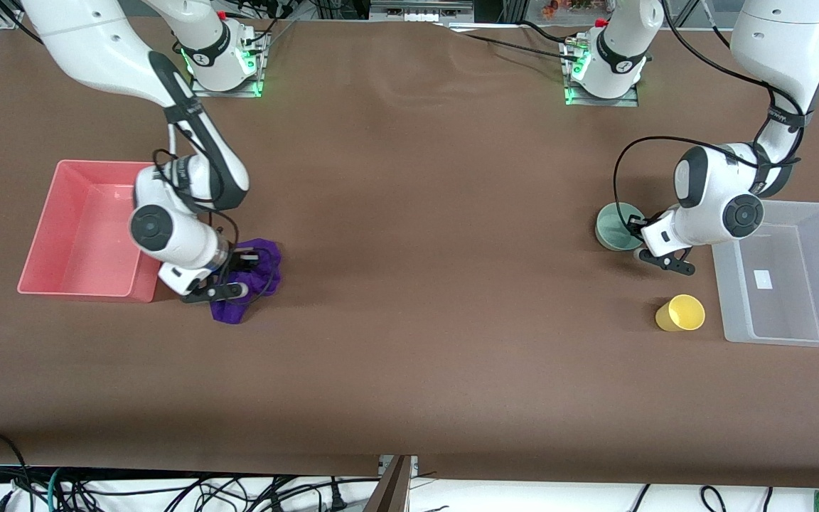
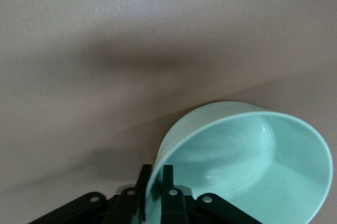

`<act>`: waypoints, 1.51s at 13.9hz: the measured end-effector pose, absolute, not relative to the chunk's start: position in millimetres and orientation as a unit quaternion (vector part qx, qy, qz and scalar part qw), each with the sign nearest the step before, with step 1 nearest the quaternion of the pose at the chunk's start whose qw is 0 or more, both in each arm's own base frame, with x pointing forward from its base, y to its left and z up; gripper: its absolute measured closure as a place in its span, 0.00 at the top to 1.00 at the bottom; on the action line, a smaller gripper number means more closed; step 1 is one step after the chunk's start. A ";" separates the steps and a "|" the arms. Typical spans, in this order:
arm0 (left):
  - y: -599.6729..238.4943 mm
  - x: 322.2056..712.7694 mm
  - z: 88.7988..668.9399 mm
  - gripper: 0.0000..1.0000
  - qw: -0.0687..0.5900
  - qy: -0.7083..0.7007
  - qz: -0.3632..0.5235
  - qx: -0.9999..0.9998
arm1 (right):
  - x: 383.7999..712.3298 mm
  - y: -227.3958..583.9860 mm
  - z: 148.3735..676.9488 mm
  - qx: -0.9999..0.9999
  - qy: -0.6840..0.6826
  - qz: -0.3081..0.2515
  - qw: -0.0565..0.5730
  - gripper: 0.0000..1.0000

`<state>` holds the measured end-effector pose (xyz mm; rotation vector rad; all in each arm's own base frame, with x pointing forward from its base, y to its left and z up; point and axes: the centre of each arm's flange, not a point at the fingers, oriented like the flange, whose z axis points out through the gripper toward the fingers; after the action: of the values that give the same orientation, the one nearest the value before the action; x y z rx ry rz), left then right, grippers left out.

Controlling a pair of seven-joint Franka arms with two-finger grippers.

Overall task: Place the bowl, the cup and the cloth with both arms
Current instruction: 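Move the cloth into the pink bin while the left gripper moves the bowl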

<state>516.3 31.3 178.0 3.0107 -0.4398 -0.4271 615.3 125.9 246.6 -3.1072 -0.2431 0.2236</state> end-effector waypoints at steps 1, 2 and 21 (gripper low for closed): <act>31.5 520.6 184.3 0.04 0.035 -0.144 -0.139 0.979 | 627.3 110.9 279.0 -0.993 -0.081 0.090 0.003 0.08; 31.8 527.1 193.8 0.04 0.036 -0.144 -0.143 0.979 | 636.9 92.1 312.5 -0.991 -0.082 0.108 -0.003 0.08; 294.9 587.3 243.8 0.26 -0.027 -0.252 -0.130 0.959 | 570.7 -203.0 306.5 -0.975 -0.019 0.220 -0.015 0.44</act>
<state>587.3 294.9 243.8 3.0640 -0.8060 -0.4158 570.7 -203.0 306.5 -3.0935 -0.0604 0.6964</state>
